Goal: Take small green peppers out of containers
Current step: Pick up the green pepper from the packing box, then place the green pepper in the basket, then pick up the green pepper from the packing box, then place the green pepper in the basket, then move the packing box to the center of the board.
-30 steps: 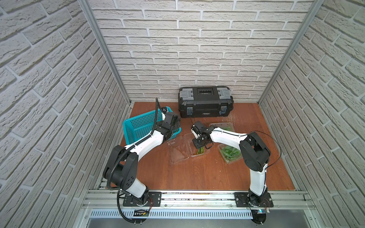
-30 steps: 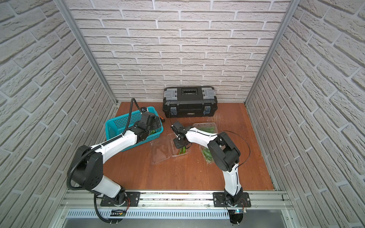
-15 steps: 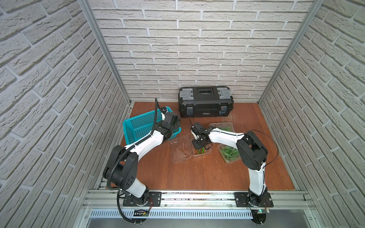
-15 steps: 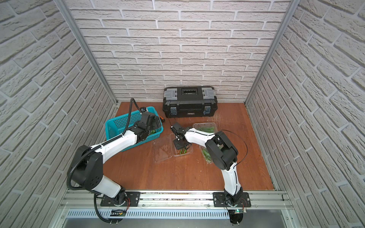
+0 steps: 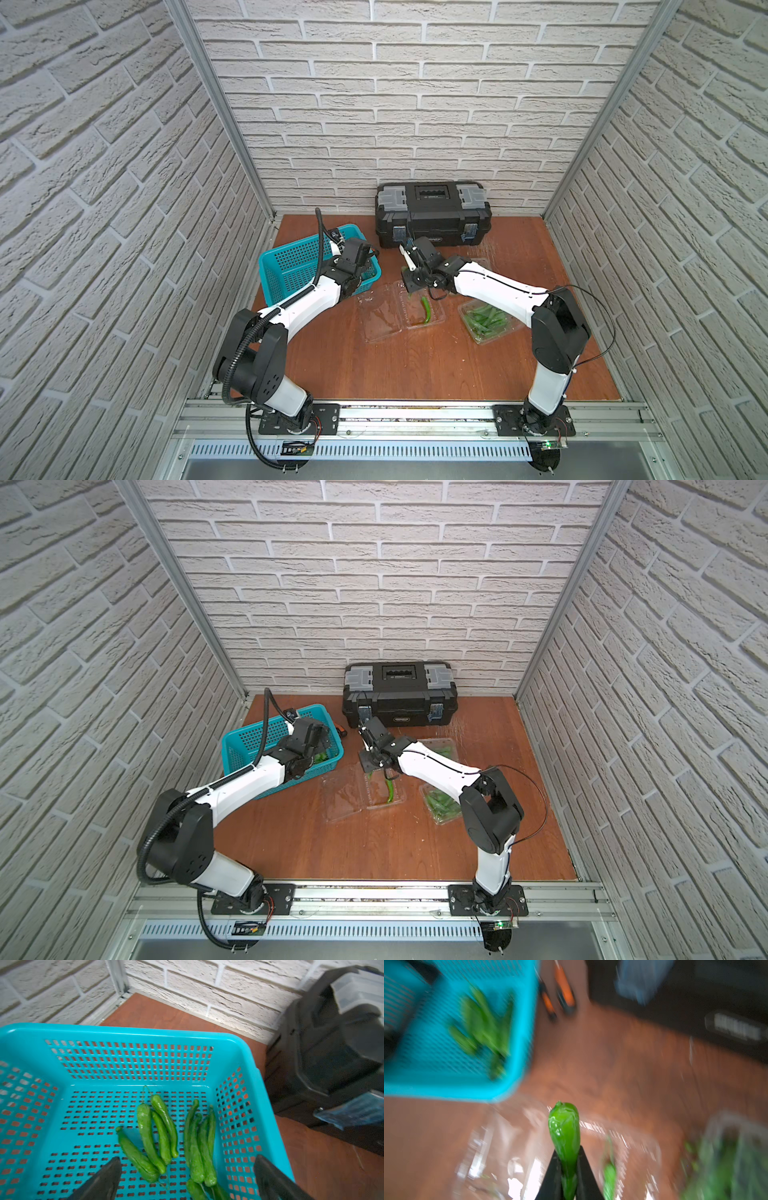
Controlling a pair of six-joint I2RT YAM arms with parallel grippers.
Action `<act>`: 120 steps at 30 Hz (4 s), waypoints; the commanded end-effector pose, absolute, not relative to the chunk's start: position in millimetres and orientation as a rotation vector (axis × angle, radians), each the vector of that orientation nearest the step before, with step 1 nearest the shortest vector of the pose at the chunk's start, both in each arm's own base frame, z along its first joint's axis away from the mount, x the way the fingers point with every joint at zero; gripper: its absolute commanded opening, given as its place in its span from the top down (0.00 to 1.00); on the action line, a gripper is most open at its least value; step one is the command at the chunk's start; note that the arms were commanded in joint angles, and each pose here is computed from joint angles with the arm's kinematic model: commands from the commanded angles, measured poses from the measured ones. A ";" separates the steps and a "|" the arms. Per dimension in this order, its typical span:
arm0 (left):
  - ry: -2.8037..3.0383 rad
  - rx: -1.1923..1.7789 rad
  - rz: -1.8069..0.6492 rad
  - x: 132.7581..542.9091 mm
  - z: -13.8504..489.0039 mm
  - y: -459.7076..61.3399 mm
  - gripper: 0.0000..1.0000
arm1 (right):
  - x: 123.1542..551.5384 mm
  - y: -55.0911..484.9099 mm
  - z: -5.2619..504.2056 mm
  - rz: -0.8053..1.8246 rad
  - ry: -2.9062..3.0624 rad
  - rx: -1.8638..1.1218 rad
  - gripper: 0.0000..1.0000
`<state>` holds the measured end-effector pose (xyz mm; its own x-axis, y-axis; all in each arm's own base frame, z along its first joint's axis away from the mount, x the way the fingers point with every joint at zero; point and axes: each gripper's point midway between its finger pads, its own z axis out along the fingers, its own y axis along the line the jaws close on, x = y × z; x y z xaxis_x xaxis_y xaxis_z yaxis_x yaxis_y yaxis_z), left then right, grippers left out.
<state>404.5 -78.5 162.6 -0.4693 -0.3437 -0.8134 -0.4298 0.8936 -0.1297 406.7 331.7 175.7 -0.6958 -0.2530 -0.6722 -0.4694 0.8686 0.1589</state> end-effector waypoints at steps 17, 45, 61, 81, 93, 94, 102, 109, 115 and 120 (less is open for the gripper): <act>2.023 -0.781 0.230 372.6 163.5 -27.9 0.02 | 420.2 378.1 197.4 0.660 2.248 -0.479 0.74; 2.085 -0.739 0.187 386.0 151.2 -45.4 0.02 | 346.5 229.1 36.2 -0.156 2.753 -0.425 0.74; 2.093 -0.726 0.191 390.0 152.8 -47.4 0.02 | 355.9 235.3 39.6 -0.135 2.740 -0.435 0.94; 2.063 -0.749 0.225 389.4 160.7 -40.3 0.02 | 451.2 410.9 213.7 0.722 2.179 -0.566 0.85; 1.982 -0.772 0.301 373.0 178.5 -19.4 0.02 | 465.8 374.8 223.9 0.645 2.115 -0.379 0.69; 1.977 -0.773 0.309 372.3 179.5 -17.7 0.02 | 466.8 357.8 223.1 0.584 2.118 -0.328 0.69; 1.842 -0.651 0.643 354.2 213.4 22.1 0.02 | 441.7 135.8 234.5 -0.170 1.976 0.161 0.67; 1.743 -0.592 0.737 343.0 221.8 65.9 0.02 | 376.8 -23.8 225.0 -0.630 1.949 0.410 0.60; 1.839 -0.529 0.657 361.9 213.2 57.1 0.02 | 370.1 -37.1 201.0 -0.518 2.040 0.434 0.61; 1.954 -0.477 0.528 387.5 199.8 32.3 0.02 | 396.0 -2.0 167.6 -0.327 2.220 0.256 0.64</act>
<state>371.4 50.0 200.6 -0.3903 -0.0710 -0.9179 -0.6079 0.7686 0.1990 381.5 -26.9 179.7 -0.5596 0.0822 -0.8246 0.4243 0.8832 -0.1999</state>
